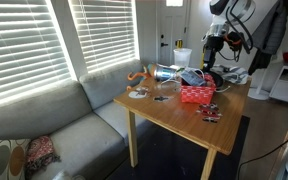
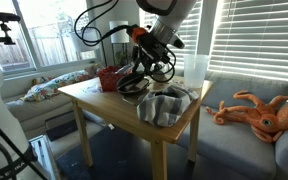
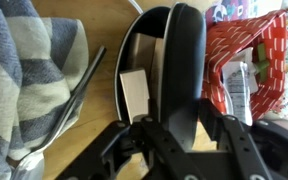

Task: Pour the contents of the black pouch into the red basket

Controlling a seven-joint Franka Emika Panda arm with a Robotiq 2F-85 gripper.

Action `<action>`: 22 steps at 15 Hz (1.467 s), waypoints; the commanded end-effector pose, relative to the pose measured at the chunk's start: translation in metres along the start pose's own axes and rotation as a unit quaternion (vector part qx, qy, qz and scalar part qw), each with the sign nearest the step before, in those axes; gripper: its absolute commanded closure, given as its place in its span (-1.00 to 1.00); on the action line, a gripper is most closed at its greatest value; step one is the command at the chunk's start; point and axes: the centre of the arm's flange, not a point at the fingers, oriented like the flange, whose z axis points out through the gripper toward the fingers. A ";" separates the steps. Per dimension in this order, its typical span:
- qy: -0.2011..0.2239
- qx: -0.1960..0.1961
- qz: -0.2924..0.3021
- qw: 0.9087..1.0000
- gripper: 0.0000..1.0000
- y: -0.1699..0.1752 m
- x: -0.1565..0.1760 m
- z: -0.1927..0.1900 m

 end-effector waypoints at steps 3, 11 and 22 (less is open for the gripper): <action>0.000 0.031 -0.016 0.999 0.91 -0.004 0.006 -0.017; -0.005 0.023 -0.030 0.999 0.99 -0.024 0.003 -0.025; 0.023 -0.010 -0.028 0.999 0.99 -0.062 -0.011 -0.057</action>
